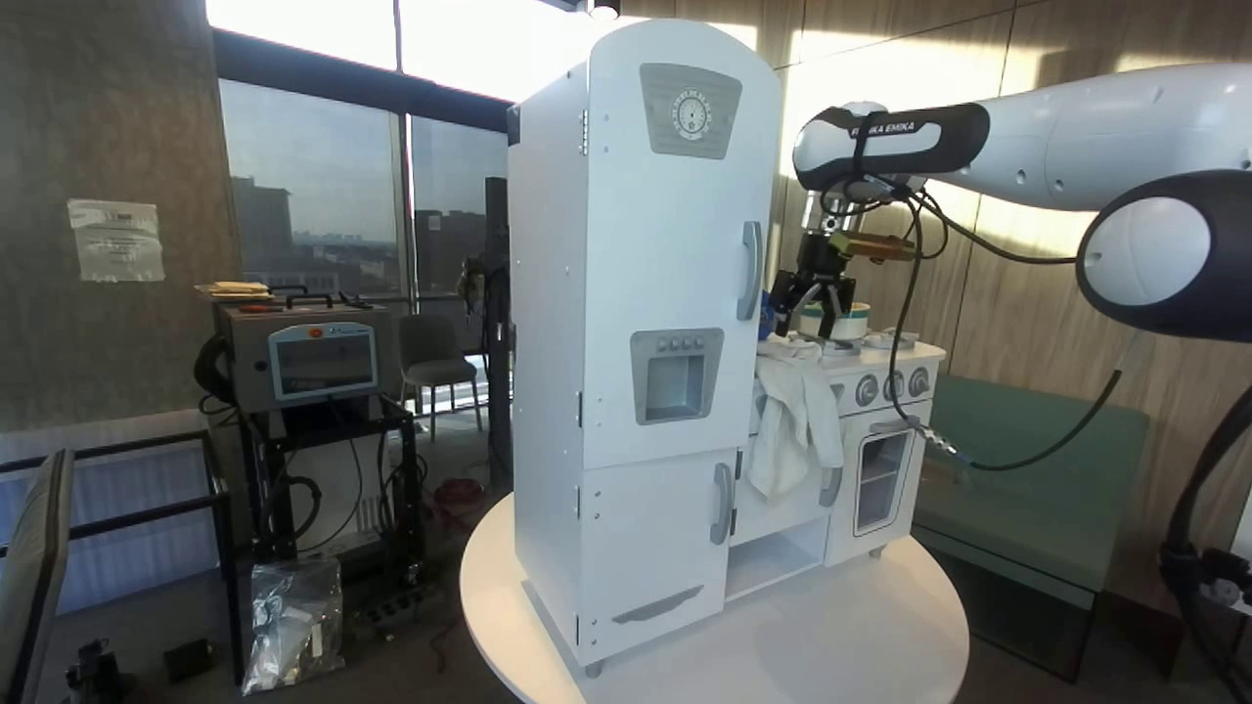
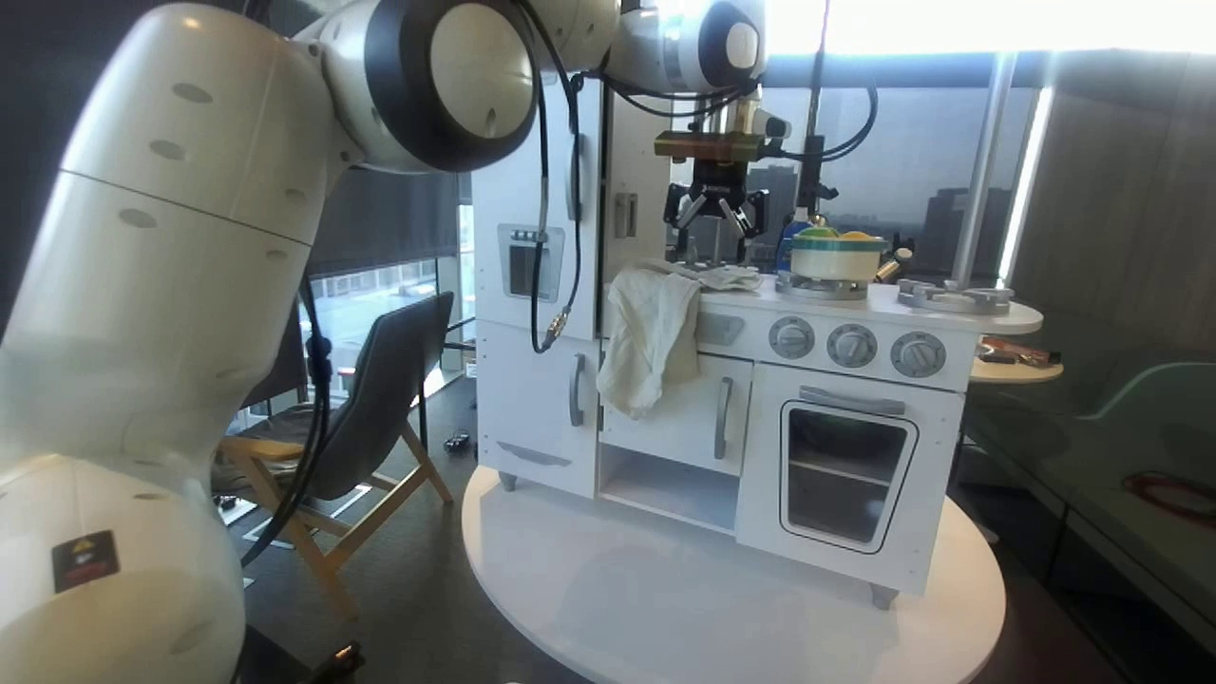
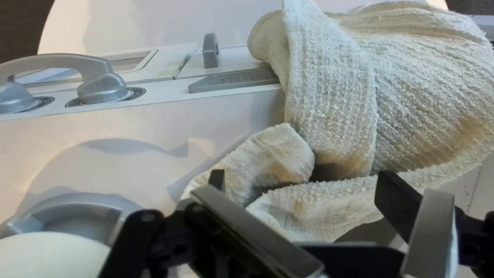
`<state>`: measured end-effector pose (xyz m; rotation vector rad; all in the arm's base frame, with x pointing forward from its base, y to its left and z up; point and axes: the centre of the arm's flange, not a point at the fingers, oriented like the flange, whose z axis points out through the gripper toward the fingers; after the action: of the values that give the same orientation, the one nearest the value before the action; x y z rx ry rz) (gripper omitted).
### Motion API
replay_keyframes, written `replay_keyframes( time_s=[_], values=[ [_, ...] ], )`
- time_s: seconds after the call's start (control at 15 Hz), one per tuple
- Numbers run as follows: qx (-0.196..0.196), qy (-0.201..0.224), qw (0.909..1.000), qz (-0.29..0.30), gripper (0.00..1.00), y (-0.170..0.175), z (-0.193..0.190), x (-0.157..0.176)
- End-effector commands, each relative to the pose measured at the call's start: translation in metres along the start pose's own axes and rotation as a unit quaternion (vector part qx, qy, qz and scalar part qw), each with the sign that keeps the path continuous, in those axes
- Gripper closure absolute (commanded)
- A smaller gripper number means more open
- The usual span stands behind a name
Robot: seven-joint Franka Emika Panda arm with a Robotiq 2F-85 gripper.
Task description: Use the towel to wipe the sink
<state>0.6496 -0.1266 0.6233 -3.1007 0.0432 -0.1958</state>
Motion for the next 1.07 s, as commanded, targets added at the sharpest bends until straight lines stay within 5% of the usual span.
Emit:
replay_keyframes(
  time_s=[0.0, 0.53, 0.6, 1.0],
  values=[
    [0.014, -0.006, 0.9998, -0.015, 0.00, -0.002, 0.011, 0.015],
    [0.043, -0.023, 0.9971, -0.058, 0.00, -0.018, 0.041, 0.030],
    [0.041, -0.022, 0.9971, -0.061, 0.25, -0.018, 0.041, 0.032],
    [0.038, -0.026, 0.9967, -0.067, 0.66, -0.020, 0.044, 0.040]
  ],
)
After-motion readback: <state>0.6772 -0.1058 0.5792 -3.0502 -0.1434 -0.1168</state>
